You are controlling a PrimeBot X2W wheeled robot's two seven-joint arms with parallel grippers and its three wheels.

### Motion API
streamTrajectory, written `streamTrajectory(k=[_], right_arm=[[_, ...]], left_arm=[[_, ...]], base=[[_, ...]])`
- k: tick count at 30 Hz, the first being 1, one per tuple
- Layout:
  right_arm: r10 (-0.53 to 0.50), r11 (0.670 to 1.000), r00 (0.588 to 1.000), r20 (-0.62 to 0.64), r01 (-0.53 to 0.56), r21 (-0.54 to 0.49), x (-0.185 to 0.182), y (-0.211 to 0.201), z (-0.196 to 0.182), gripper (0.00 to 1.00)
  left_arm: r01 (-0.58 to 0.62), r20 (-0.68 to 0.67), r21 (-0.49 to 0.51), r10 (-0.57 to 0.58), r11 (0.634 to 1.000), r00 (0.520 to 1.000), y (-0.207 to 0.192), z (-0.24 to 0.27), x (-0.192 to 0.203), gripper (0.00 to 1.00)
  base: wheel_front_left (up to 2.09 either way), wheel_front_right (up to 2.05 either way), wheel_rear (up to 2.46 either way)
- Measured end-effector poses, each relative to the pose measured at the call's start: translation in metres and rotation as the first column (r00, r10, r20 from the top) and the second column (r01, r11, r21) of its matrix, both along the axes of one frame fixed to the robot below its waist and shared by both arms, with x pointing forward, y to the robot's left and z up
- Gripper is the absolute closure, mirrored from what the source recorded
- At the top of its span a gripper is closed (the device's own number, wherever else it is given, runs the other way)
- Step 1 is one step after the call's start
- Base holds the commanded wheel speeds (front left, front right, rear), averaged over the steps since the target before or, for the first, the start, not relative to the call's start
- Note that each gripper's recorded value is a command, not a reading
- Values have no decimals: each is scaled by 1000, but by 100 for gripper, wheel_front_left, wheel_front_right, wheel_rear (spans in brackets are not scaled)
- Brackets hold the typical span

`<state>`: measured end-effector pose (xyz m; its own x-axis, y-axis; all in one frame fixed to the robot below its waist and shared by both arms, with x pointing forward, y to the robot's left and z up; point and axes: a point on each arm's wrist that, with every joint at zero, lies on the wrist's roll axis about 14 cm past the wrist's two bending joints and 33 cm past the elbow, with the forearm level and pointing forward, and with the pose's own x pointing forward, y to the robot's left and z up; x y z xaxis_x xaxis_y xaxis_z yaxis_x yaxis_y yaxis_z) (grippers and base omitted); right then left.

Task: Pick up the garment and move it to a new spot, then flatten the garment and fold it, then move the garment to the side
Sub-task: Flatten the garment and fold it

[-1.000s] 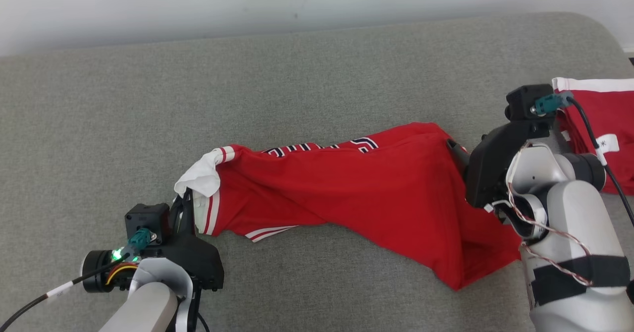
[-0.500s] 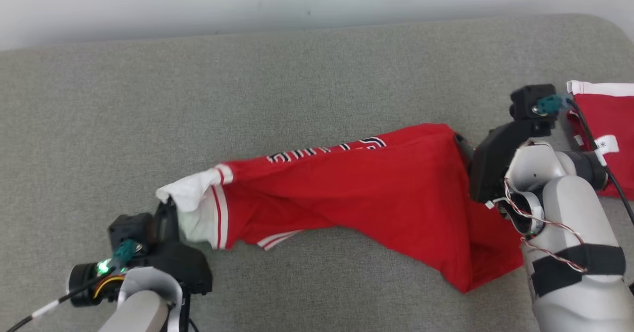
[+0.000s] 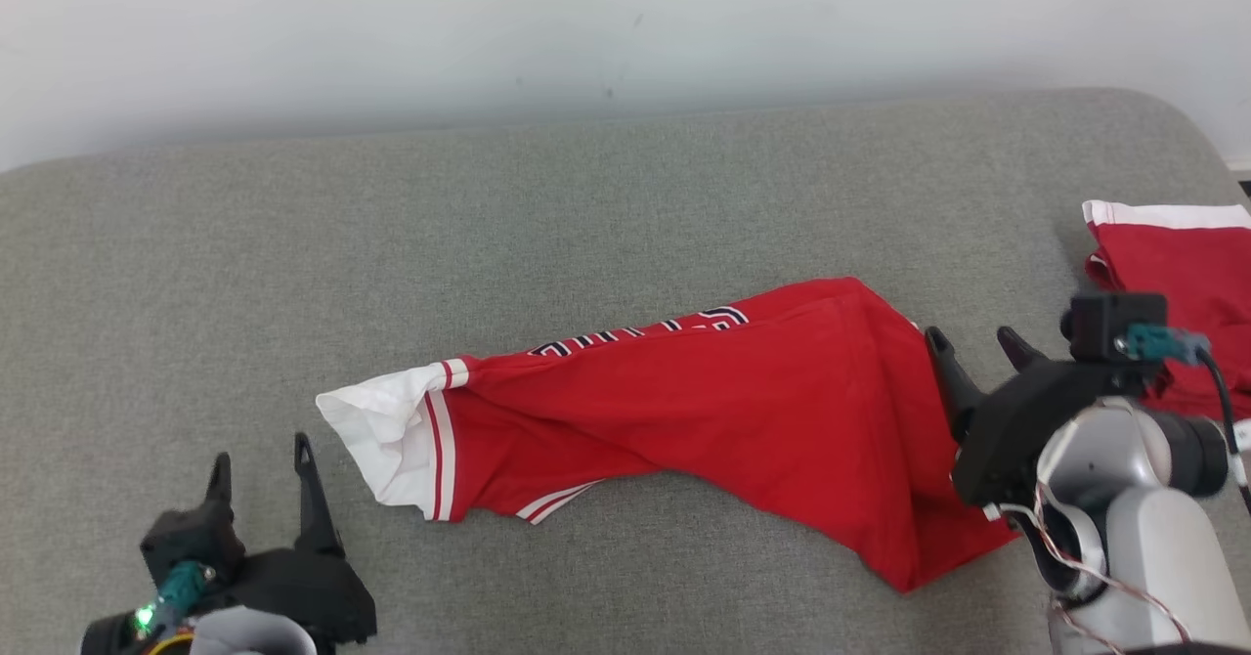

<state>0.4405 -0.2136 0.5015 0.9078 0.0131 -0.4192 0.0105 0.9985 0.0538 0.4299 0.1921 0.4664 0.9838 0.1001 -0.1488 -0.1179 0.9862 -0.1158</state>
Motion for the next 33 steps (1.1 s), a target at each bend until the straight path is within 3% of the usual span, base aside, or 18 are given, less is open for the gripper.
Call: streamTrajectory(k=[3, 8, 9, 10, 20, 33], right_arm=[[-26, 999, 999, 32, 25, 25, -15, -4, 4, 0], [-62, 997, 997, 44, 60, 53, -39, -13, 1, 0], [-66, 996, 997, 42, 63, 69, -42, -13, -1, 0], [-70, 994, 997, 37, 67, 83, -47, -14, -4, 0], [-90, 984, 995, 34, 83, 160, -69, -15, -14, 0], [-127, 979, 992, 13, 123, 163, -80, -25, -23, 0]], left_arm=[[24, -23, -14, -24, 1000, 999, -10, -4, -12, 0], [196, -66, -92, -202, 976, 977, -69, -8, -28, 0], [228, -77, -97, -235, 969, 969, -79, -10, -30, 66], [255, -83, -102, -263, 962, 961, -87, -11, -29, 100], [314, -127, -103, -326, 944, 937, -119, -21, 12, 100], [134, -252, -49, -142, 990, 957, -82, -61, 46, 100]], base=[[0, 0, 0], [0, 0, 0], [0, 0, 0], [0, 0, 0], [0, 0, 0], [0, 0, 0]])
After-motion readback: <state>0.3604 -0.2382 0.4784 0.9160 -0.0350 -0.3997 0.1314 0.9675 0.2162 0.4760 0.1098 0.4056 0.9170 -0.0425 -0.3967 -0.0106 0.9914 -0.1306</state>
